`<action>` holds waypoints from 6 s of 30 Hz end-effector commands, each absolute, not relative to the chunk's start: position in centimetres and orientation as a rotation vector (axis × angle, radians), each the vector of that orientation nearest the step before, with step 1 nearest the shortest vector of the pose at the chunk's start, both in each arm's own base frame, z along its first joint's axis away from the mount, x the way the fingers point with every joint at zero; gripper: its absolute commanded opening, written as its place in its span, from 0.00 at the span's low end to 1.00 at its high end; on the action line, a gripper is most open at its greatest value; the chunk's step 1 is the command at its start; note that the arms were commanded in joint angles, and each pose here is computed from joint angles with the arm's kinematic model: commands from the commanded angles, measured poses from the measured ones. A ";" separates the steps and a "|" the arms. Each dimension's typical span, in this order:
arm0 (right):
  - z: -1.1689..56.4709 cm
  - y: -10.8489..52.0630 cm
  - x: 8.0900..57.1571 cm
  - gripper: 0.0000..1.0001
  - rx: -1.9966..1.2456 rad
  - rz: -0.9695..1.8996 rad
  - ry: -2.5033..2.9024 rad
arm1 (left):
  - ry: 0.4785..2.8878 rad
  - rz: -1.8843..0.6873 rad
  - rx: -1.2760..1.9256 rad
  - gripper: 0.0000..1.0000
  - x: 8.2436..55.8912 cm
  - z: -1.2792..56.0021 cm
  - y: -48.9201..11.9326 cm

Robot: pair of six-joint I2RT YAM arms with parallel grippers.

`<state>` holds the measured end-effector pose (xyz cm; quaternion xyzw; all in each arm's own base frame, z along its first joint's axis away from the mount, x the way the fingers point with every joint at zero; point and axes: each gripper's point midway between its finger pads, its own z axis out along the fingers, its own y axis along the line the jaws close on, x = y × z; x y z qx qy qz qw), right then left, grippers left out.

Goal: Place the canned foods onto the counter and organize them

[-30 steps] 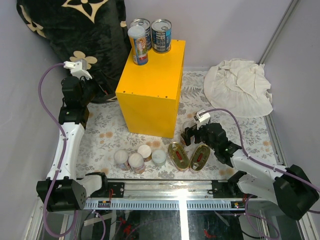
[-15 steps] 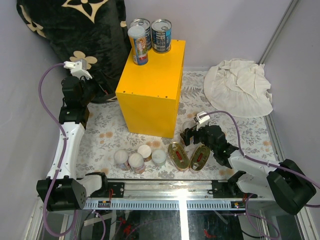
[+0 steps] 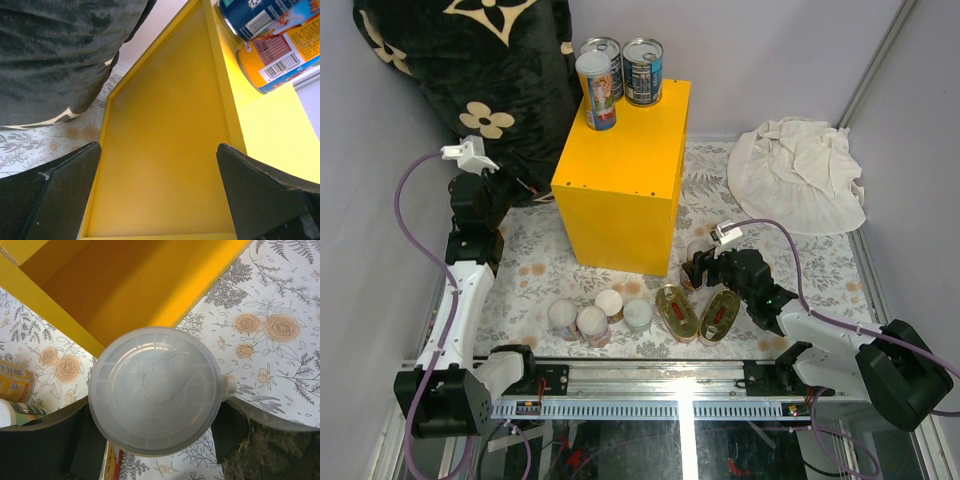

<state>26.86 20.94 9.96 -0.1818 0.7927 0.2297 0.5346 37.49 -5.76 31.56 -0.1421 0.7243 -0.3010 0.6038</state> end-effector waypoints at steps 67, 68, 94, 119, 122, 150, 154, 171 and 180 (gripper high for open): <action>55.4 26.8 32.5 0.00 -0.578 0.532 1.157 | 1.657 -1.009 0.205 1.00 30.5 36.7 -13.9; 55.5 27.2 32.6 0.00 -0.585 0.543 1.154 | 1.690 -0.995 0.178 1.00 31.1 36.1 -13.6; 54.0 34.1 38.4 0.00 -0.631 0.672 1.046 | 1.604 -0.438 -0.186 1.00 32.4 36.3 -4.5; 45.9 30.8 40.6 0.80 -0.622 0.765 1.288 | 1.724 -0.432 -0.236 1.00 34.2 32.6 -4.2; 45.5 31.2 41.2 0.66 -0.623 0.772 1.290 | 1.730 -0.438 -0.237 1.00 34.3 32.4 -4.3; 44.9 33.9 45.0 0.55 -0.597 0.827 1.289 | 1.705 -0.463 -0.258 1.00 34.7 32.7 -3.6; 45.9 33.0 44.4 0.63 -0.574 0.802 1.279 | 1.631 -0.516 -0.213 0.81 35.4 36.6 -4.5; 50.0 28.7 40.6 0.78 -0.498 0.710 1.257 | 1.526 -0.762 0.107 0.14 42.4 43.7 -14.3; 50.8 27.2 38.6 0.78 -0.464 0.711 1.239 | 1.502 -0.838 0.076 0.16 44.4 43.2 -15.4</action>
